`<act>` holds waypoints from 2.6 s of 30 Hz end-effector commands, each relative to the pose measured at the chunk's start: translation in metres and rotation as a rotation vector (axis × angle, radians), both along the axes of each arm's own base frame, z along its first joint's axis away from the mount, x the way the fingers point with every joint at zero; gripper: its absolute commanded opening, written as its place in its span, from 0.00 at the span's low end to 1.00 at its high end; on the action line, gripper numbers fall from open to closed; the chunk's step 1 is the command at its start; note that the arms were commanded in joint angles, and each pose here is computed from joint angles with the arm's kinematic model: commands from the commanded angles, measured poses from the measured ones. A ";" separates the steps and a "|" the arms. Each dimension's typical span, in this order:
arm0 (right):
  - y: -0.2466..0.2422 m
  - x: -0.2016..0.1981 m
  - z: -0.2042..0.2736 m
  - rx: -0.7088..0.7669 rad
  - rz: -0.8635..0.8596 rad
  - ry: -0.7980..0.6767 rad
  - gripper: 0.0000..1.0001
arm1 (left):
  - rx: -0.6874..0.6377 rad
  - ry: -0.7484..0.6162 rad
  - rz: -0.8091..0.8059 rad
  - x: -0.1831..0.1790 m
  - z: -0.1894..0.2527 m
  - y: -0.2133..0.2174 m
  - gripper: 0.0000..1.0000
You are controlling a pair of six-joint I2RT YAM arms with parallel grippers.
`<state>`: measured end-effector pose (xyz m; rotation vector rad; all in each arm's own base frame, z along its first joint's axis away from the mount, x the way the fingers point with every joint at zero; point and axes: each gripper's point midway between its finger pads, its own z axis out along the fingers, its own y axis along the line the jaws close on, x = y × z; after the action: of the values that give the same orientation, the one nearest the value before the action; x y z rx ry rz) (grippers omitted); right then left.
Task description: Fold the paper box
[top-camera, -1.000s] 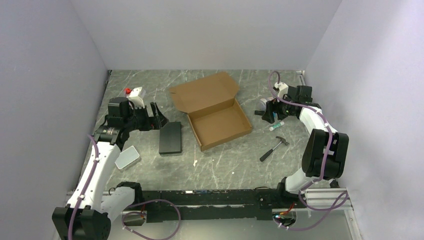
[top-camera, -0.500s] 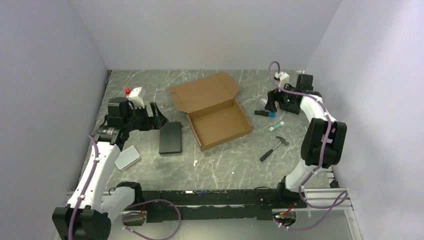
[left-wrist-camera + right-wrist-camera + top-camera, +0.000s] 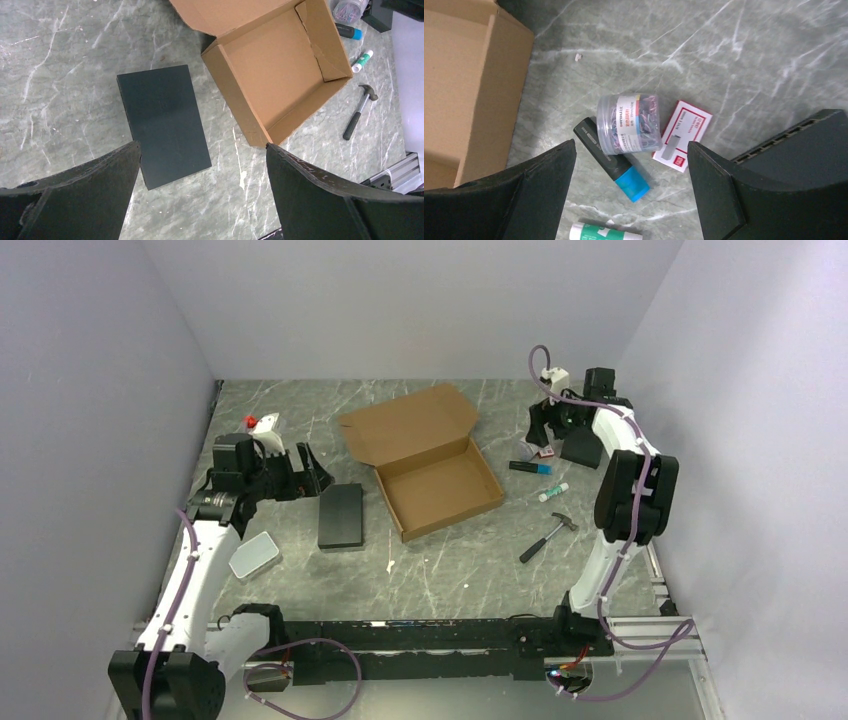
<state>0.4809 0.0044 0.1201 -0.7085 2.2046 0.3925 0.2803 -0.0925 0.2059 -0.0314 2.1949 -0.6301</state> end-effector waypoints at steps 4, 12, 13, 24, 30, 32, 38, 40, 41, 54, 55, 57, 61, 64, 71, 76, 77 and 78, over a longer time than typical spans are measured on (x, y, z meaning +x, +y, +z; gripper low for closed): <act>0.000 0.002 -0.015 -0.018 -0.001 0.043 0.87 | -0.048 -0.027 -0.012 0.007 0.006 -0.001 0.99; -0.002 0.006 -0.029 -0.026 -0.019 0.069 0.96 | -0.066 -0.021 -0.023 0.007 0.005 -0.003 1.00; -0.001 0.006 -0.030 -0.024 -0.017 0.070 0.99 | -0.068 -0.019 -0.025 0.007 0.004 -0.003 1.00; 0.002 0.013 -0.043 -0.032 -0.030 0.093 1.00 | -0.076 -0.020 -0.031 0.006 0.005 -0.005 0.99; 0.006 0.015 -0.044 -0.032 -0.027 0.090 1.00 | -0.079 -0.019 -0.007 0.009 0.004 0.002 0.99; 0.007 0.016 -0.046 -0.031 -0.027 0.096 1.00 | -0.079 -0.019 -0.007 0.009 0.004 0.002 0.99; 0.008 0.018 -0.051 -0.036 -0.030 0.100 1.00 | -0.081 -0.017 -0.006 0.009 0.004 0.002 0.99; 0.009 0.019 -0.053 -0.035 -0.032 0.105 1.00 | -0.082 -0.018 -0.007 0.009 0.004 0.002 1.00; 0.009 0.019 -0.053 -0.036 -0.032 0.105 1.00 | -0.082 -0.017 -0.006 0.009 0.004 0.003 1.00; 0.011 0.021 -0.056 -0.040 -0.040 0.102 0.96 | -0.086 -0.019 -0.005 0.010 0.005 0.003 0.99; 0.011 0.021 -0.055 -0.041 -0.040 0.100 0.95 | -0.087 -0.019 -0.005 0.009 0.004 0.003 0.99; 0.010 0.021 -0.056 -0.042 -0.043 0.101 0.95 | -0.087 -0.018 -0.005 0.010 0.004 0.003 1.00; 0.011 0.022 -0.056 -0.042 -0.042 0.098 0.94 | -0.089 -0.018 -0.005 0.010 0.004 0.003 1.00; 0.011 0.022 -0.055 -0.043 -0.047 0.095 0.93 | -0.089 -0.020 -0.006 0.010 0.005 0.003 0.99; 0.010 0.022 -0.058 -0.047 -0.052 0.098 0.92 | -0.092 -0.019 -0.006 0.009 0.005 0.003 1.00; 0.010 0.022 -0.058 -0.047 -0.053 0.098 0.91 | -0.094 -0.018 -0.005 0.009 0.005 0.003 1.00; 0.010 0.022 -0.058 -0.048 -0.054 0.098 0.91 | -0.095 -0.018 -0.006 0.010 0.005 0.003 1.00; 0.010 0.022 -0.059 -0.049 -0.054 0.098 0.90 | -0.096 -0.018 -0.006 0.010 0.005 0.003 0.99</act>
<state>0.4898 0.0146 0.0495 -0.6728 2.3706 0.3875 0.2871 -0.0869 0.2057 -0.0827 2.1753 -0.7051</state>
